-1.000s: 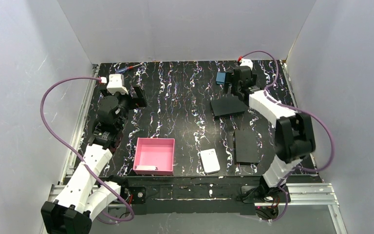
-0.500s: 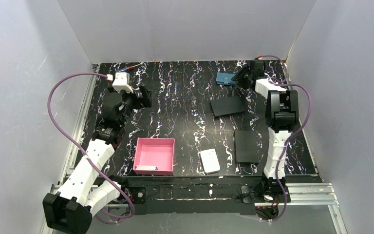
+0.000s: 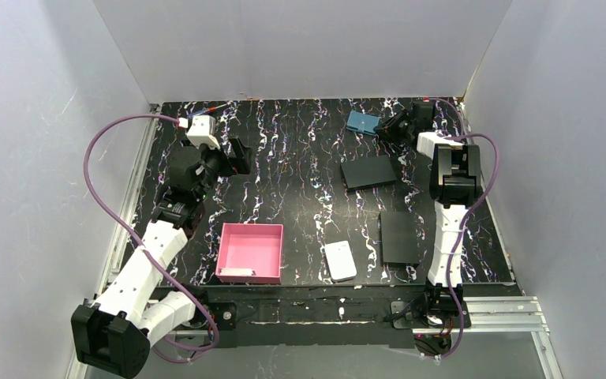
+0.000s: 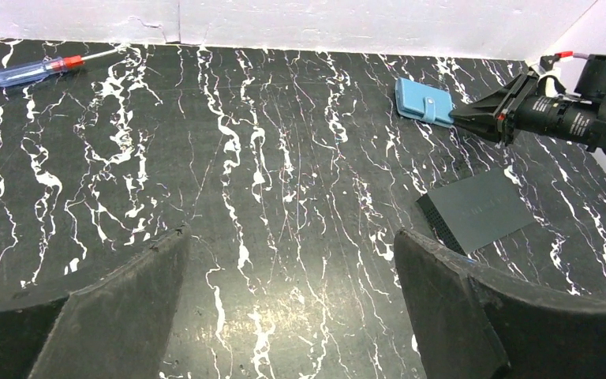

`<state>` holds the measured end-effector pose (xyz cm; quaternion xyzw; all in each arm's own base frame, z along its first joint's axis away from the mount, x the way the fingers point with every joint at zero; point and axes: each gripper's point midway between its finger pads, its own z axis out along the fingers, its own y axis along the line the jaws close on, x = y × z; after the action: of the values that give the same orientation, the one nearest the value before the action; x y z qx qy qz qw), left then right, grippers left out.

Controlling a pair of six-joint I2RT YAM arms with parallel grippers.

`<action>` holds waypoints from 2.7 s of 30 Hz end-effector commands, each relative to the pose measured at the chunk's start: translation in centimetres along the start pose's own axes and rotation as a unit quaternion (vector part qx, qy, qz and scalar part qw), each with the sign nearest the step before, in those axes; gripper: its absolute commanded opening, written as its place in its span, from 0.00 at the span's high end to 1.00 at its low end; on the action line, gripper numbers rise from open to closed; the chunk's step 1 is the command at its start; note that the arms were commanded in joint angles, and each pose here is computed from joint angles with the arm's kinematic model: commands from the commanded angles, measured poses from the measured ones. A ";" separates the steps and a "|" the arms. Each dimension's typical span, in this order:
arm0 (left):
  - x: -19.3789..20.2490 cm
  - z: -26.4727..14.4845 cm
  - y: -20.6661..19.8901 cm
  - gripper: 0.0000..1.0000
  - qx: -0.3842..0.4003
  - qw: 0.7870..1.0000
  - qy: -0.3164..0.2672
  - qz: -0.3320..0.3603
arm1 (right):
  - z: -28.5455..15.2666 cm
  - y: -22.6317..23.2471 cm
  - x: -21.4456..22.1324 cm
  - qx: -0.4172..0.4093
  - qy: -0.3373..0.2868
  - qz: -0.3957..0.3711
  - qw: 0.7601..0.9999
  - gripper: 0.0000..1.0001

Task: Put the credit cards into the card holder
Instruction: Pick up the card holder from the center of the board.

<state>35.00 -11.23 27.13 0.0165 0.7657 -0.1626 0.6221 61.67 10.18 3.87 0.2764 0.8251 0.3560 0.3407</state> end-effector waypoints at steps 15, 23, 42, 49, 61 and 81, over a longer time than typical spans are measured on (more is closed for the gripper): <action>1.3 2.2 -3.9 0.01 0.075 0.990 0.070 -0.096 | -2.2 5.8 6.6 -0.117 0.054 0.029 0.991 0.99; 5.5 4.9 -6.0 0.01 0.109 0.955 0.178 -0.212 | -6.1 11.9 14.8 -0.197 0.076 0.079 0.974 0.99; 12.0 11.2 -2.6 0.01 0.040 0.783 0.313 -0.536 | -10.4 20.4 24.3 -0.280 0.115 0.146 0.942 0.99; 13.6 13.7 -2.7 0.01 -0.009 0.688 0.345 -0.638 | -11.6 22.6 25.3 -0.311 0.114 0.153 0.931 0.99; 13.4 13.9 -3.1 0.01 -0.021 0.646 0.357 -0.675 | -12.8 24.7 25.0 -0.333 0.104 0.135 0.927 0.99; 13.8 12.1 -3.8 0.11 0.011 0.621 0.402 -0.673 | -14.9 28.6 25.3 -0.389 0.106 0.111 0.908 0.99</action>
<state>42.60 -20.24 11.53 -0.4380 0.7389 -0.5117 -0.0190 41.76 37.76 16.67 0.2178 0.6829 0.6482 0.2570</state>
